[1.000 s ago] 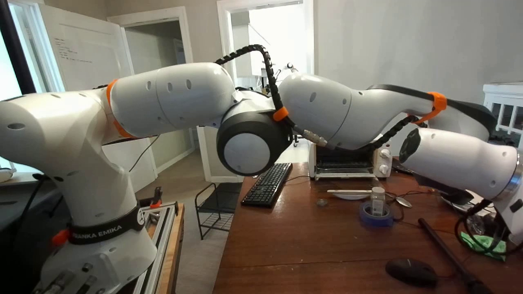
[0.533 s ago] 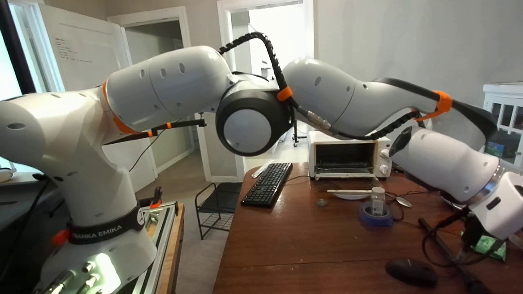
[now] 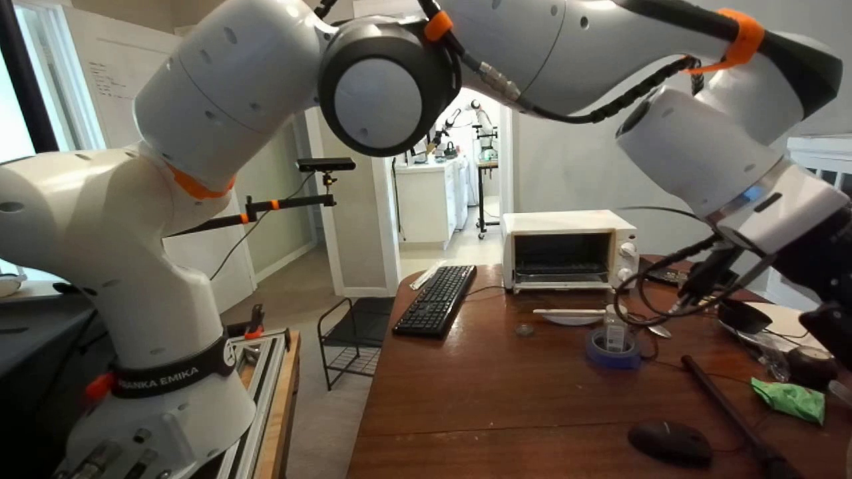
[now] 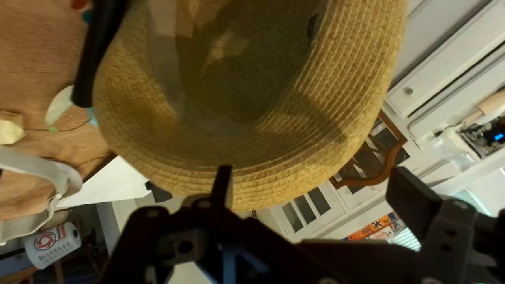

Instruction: Put the blue tape around the bottle, then move the hat to the right, then put the lid in the tape

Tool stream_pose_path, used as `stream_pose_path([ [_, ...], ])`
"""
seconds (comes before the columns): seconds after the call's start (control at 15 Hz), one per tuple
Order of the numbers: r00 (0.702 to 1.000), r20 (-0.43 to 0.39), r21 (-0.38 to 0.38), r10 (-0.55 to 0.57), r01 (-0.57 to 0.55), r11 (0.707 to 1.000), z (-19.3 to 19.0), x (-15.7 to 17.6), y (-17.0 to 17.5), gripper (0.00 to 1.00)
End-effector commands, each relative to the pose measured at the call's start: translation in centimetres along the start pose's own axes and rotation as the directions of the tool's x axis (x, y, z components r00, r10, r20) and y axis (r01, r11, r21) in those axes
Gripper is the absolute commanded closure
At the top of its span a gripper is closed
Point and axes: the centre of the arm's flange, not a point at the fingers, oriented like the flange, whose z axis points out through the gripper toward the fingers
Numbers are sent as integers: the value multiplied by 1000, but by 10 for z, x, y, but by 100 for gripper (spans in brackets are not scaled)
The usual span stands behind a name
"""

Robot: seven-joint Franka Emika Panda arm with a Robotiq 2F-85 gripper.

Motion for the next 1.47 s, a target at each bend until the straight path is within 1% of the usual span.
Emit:
stream_pose_path([
  [0.0, 993, 86, -157, -76, 89, 984, -18, 24, -16, 0],
  [0.07, 988, 116, -193, -99, 121, 974, -26, 26, -14, 0],
  [0.2, 967, 208, -224, -144, 191, 956, -40, 31, -11, 0],
  [0.4, 921, 343, -245, -187, 280, 928, -63, 47, -20, 0],
  [0.47, 898, 396, -224, -190, 295, 929, -66, 52, -21, 0],
  [0.6, 845, 489, -144, -217, 323, 935, -73, 65, -19, 0],
  [0.67, 816, 527, -109, -236, 341, 934, -76, 66, -16, 0],
  [0.87, 724, 613, 1, -318, 402, 916, -86, 55, -3, 0],
  [1.0, 659, 646, 65, -384, 454, 889, -91, 44, 6, 0],
  [1.13, 595, 666, 125, -451, 507, 853, -98, 31, 14, 0],
  [1.2, 560, 671, 155, -486, 535, 830, -103, 24, 17, 0],
  [1.27, 536, 660, 202, -527, 549, 811, -105, 17, 18, 0],
  [1.33, 602, 648, 146, -466, 503, 852, -102, 6, 33, 0],
  [1.4, 581, 651, 168, -489, 518, 839, -104, 2, 33, 0],
])
